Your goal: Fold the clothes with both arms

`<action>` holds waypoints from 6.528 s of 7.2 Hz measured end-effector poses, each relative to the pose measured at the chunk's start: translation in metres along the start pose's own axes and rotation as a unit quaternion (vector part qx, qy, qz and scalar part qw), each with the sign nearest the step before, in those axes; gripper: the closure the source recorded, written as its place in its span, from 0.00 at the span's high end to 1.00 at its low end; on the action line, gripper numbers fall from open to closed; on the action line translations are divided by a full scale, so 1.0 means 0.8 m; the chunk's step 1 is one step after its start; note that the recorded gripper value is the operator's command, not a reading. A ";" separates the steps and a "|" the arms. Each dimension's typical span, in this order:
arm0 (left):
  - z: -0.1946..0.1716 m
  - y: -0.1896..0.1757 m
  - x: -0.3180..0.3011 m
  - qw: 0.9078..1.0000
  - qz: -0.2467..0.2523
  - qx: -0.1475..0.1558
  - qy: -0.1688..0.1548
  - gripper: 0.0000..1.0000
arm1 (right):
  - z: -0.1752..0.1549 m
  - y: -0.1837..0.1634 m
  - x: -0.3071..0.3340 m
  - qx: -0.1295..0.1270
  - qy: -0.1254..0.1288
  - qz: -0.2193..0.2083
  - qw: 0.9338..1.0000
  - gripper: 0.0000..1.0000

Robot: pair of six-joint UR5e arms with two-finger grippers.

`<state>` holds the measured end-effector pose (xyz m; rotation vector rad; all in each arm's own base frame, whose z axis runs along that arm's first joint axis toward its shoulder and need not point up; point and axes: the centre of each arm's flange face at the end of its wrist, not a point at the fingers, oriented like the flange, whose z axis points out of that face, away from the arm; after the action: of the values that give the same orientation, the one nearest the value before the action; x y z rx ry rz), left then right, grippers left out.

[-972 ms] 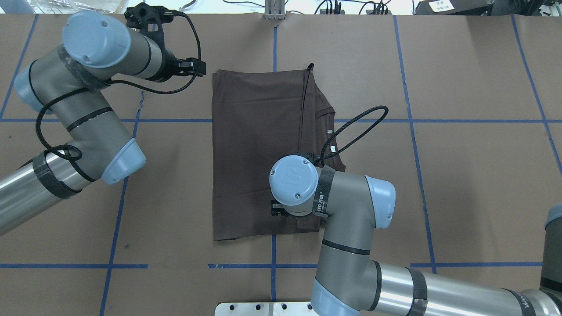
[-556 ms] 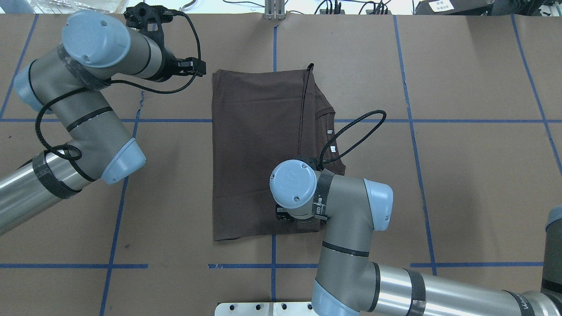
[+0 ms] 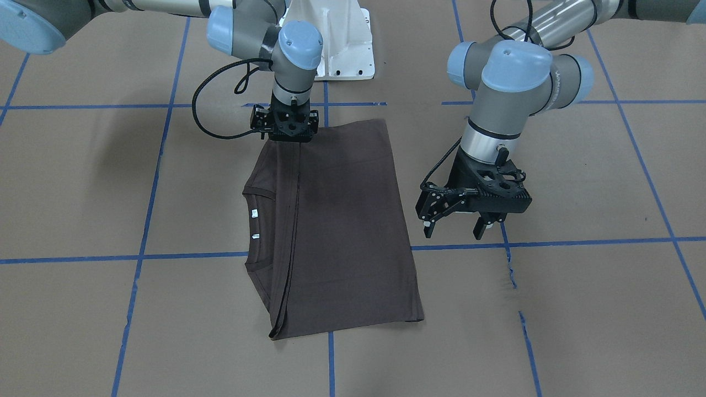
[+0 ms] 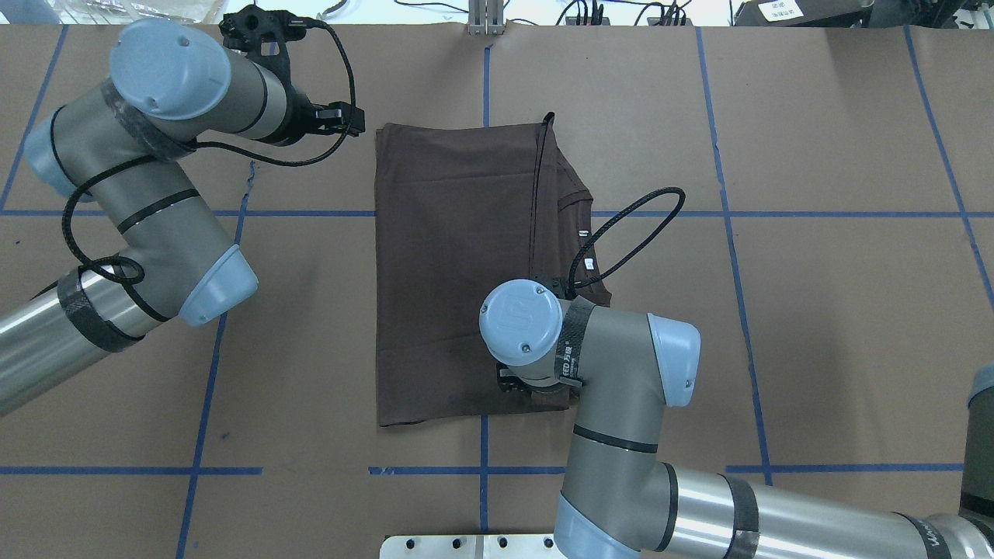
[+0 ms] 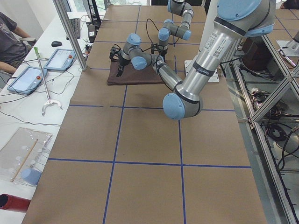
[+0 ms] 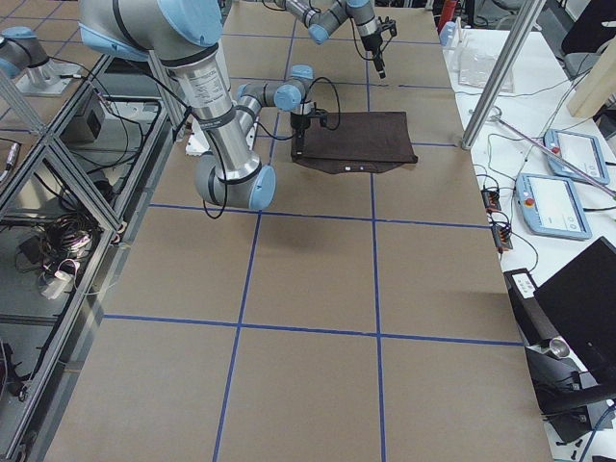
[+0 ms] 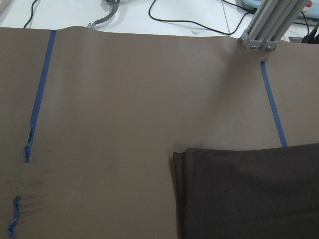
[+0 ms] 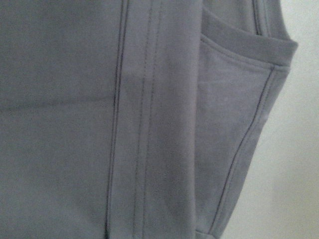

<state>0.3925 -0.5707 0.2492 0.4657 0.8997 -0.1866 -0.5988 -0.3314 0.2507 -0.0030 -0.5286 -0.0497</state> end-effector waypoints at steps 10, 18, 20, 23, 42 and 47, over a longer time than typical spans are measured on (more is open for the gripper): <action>-0.029 0.005 -0.007 1.000 0.002 0.002 0.012 1.00 | -0.069 -0.033 0.097 0.036 -0.032 -0.024 0.999 1.00; -0.036 0.005 -0.010 1.000 -0.001 -0.003 0.019 1.00 | -0.016 -0.035 -0.004 0.022 -0.047 -0.047 0.998 1.00; -0.036 0.005 -0.010 1.000 -0.002 -0.003 0.019 1.00 | -0.005 -0.035 0.004 0.012 -0.039 -0.044 0.998 1.00; -0.038 0.005 -0.009 1.000 -0.002 -0.003 0.020 1.00 | 0.007 -0.034 0.014 0.005 -0.028 -0.041 0.999 1.00; -0.030 0.390 0.116 0.951 -0.263 -0.162 -0.028 0.98 | -0.131 -0.102 0.201 0.045 -0.165 -0.025 0.985 1.00; -0.001 0.411 0.110 0.953 -0.266 -0.138 -0.054 0.74 | -0.134 -0.103 0.199 0.047 -0.167 -0.026 0.985 1.00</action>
<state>0.5605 -0.2759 0.2815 -0.0563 0.9127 -0.5648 -0.4115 -0.4231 0.2373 0.0957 -0.8661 -0.0757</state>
